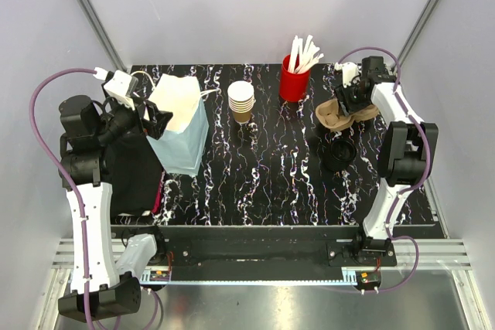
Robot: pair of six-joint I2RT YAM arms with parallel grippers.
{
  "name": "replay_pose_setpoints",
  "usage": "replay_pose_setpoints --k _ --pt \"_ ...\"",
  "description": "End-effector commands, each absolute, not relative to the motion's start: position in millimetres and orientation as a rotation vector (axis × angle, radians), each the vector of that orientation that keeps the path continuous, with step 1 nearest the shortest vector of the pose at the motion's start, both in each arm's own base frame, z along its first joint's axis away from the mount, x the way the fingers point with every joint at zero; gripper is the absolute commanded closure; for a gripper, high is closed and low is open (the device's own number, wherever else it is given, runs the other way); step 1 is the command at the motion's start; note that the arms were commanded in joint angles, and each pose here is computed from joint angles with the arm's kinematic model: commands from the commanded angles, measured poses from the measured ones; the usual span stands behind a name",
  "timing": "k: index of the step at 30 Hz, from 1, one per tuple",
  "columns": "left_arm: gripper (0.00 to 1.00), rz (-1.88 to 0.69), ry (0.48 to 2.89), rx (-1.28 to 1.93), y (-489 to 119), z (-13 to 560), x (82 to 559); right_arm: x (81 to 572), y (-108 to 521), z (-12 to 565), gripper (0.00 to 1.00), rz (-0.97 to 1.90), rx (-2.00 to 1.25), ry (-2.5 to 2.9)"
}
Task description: Pack the takeout coffee
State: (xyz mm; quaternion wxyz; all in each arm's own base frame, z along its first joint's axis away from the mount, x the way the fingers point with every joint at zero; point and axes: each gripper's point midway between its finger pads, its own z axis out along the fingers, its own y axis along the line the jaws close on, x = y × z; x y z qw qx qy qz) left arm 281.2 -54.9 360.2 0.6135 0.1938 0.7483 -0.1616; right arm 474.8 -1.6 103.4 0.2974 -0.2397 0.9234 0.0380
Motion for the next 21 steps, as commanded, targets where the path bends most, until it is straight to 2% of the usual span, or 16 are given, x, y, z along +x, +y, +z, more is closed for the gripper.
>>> replay_pose_setpoints --k 1,10,21 --pt "0.01 -0.321 1.659 0.459 -51 378 283 475 -1 161 0.47 0.025 -0.639 2.342" --pt "0.01 -0.173 1.598 0.524 -44 407 293 443 5 252 0.48 -0.006 -0.616 2.170" --pt "0.01 -0.191 1.807 0.797 -104 315 301 383 26 361 0.47 0.042 -0.595 1.936"
